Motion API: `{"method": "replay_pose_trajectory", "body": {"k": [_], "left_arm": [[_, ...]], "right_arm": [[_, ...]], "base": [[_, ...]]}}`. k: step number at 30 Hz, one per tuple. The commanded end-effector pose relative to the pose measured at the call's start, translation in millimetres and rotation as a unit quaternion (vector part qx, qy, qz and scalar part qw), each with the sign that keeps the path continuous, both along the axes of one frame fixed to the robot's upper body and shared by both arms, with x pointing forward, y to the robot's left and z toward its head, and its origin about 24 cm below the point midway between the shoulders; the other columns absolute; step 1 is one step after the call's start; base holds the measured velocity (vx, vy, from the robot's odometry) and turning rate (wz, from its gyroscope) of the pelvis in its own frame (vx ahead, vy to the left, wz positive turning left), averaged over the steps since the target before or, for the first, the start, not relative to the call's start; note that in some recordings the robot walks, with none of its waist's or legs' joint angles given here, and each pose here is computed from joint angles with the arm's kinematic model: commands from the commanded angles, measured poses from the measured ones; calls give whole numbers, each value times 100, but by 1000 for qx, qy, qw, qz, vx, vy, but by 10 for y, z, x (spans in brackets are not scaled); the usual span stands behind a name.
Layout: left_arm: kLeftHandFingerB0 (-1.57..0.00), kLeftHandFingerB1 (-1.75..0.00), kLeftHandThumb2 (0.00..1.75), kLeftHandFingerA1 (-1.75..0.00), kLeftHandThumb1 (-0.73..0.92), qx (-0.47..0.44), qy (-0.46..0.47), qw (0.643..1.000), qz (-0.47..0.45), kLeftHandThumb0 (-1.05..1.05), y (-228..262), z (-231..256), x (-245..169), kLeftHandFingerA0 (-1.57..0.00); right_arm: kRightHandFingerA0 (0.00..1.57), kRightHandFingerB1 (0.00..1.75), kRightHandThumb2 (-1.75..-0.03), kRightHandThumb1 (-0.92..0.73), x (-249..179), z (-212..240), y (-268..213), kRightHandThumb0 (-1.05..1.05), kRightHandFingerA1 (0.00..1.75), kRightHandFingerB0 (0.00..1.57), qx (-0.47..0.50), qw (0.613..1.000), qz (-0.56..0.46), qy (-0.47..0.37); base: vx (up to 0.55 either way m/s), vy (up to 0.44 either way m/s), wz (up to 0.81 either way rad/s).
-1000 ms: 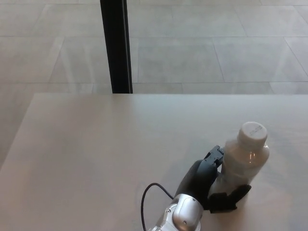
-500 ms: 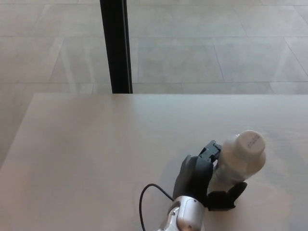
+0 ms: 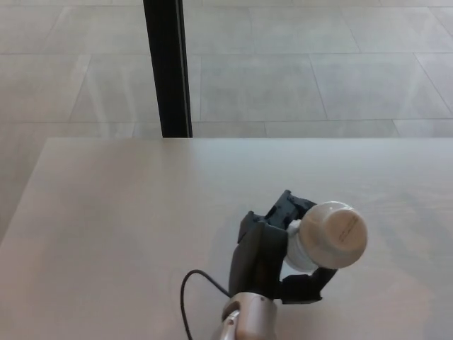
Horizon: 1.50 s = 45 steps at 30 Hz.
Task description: The robot uses its left hand to to lift the bottle kept on the middle of the desk and tilts it towards its right hand. It then uses its right hand to rotate its cap to open it and places the bottle and cap back on the desk
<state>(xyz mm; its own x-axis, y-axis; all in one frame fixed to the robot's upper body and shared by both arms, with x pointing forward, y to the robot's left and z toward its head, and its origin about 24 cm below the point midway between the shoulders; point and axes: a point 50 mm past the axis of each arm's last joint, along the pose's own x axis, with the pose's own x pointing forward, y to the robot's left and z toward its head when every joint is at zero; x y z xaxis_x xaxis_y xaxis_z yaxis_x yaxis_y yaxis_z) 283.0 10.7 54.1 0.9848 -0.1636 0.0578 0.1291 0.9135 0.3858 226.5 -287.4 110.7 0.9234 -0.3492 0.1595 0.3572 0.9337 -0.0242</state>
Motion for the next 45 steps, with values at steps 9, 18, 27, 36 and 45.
{"method": "replay_pose_trajectory", "body": {"k": [9, 18, 27, 36, 45], "left_arm": [[-69, -148, 124, -175, 64, 171, 105, 979, 19, -1, 1060, 26, 133, -80], [-72, -118, 105, -167, 57, 305, 166, 937, 29, -1, 1452, 85, 166, -79], [-63, -113, 89, -160, 80, 354, 244, 902, 42, -13, 1395, 50, 178, -64], [-65, -110, 97, -153, 78, 352, 238, 905, 23, -13, 1249, 53, 179, -62], [-66, -112, 98, -161, 77, 331, 223, 917, 16, -12, 1140, 54, 155, -70]], "right_arm": [[82, 37, -57, -53, 87, -15, 426, -46, 70, 55, -141, 972, 179, 54], [75, 50, -83, -46, 61, -8, 924, -60, 78, 44, -285, 925, 249, 39], [70, 50, -86, -48, 75, 62, 1384, -68, 81, 34, -437, 868, 233, -17], [74, 40, -59, -63, 174, 158, 1610, -63, 82, 44, -469, 860, 193, -59], [80, 43, -59, -62, 374, 251, 1777, -62, 95, 45, -475, 859, 175, -75]], "base": [[0, 0, 0], [0, 0, 0], [0, 0, 0], [0, 0, 0], [0, 0, 0]]}}
